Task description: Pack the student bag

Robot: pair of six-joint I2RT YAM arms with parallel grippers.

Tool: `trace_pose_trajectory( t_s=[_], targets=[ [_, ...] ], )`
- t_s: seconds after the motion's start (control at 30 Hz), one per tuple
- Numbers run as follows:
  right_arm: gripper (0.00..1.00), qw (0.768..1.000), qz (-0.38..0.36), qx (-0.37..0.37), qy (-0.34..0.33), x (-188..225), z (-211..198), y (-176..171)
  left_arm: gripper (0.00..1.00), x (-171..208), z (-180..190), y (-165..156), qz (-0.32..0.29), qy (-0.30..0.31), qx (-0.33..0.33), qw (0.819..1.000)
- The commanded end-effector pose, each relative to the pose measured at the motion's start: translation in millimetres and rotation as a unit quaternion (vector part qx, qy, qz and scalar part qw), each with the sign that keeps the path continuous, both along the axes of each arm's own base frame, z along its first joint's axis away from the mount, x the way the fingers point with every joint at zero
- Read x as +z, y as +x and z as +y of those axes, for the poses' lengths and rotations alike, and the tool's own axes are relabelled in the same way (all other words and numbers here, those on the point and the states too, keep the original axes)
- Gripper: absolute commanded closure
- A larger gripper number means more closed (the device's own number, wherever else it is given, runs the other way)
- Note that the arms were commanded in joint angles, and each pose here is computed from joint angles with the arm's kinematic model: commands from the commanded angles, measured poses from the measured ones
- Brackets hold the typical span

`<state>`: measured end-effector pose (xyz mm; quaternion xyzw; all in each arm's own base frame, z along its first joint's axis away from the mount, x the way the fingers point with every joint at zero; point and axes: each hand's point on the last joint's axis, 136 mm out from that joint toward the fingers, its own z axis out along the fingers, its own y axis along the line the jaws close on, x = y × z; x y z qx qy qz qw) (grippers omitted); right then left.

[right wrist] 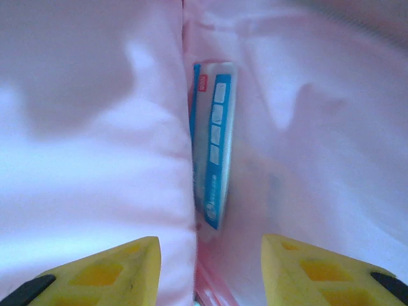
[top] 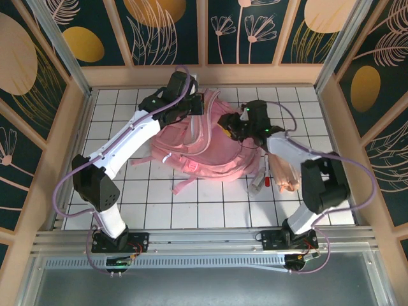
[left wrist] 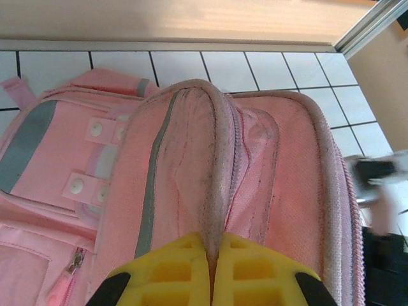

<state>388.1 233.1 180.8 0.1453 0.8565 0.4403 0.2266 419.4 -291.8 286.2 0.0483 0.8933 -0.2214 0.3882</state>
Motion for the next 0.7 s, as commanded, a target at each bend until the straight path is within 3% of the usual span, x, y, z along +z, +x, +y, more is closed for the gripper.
trace_pose_trajectory(
  t_s=[0.0, 0.07, 0.2, 0.33, 0.4, 0.5, 0.67],
  targets=[
    [0.54, 0.992, -0.034, 0.024, -0.119, 1.0, -52.0, -21.5, 1.0, 55.4, 10.6, 4.5, -0.087, -0.026, 0.016, 0.996],
    [0.52, 0.984, -0.047, 0.009, -0.171, 11.8, -82.9, -24.8, 1.0, 53.0, 10.9, 5.5, -0.086, -0.028, 0.017, 0.996],
    [0.45, 0.954, -0.036, -0.122, -0.272, 5.9, -180.5, -25.2, 1.0, 48.8, 6.8, 5.5, -0.08, -0.034, 0.012, 0.996],
    [0.46, 0.94, 0.02, -0.204, -0.272, -26.6, -237.1, -33.8, 1.0, 43.1, 1.7, 4.5, -0.07, -0.043, 0.005, 0.997],
    [0.46, 0.933, 0.045, -0.228, -0.276, -50.1, -246.2, -36.9, 1.0, 41.9, -1.9, 5.5, -0.065, -0.05, 0.001, 0.997],
    [0.48, 0.933, 0.079, -0.207, -0.285, -88.3, -240.8, -43.0, 1.0, 37.7, -9.5, 9.4, -0.056, -0.048, -0.01, 0.997],
    [0.5, 0.934, 0.094, -0.183, -0.293, -102.0, -236.8, -53.1, 1.0, 32.8, -13.0, 10.2, -0.045, -0.035, -0.02, 0.998]
  ],
)
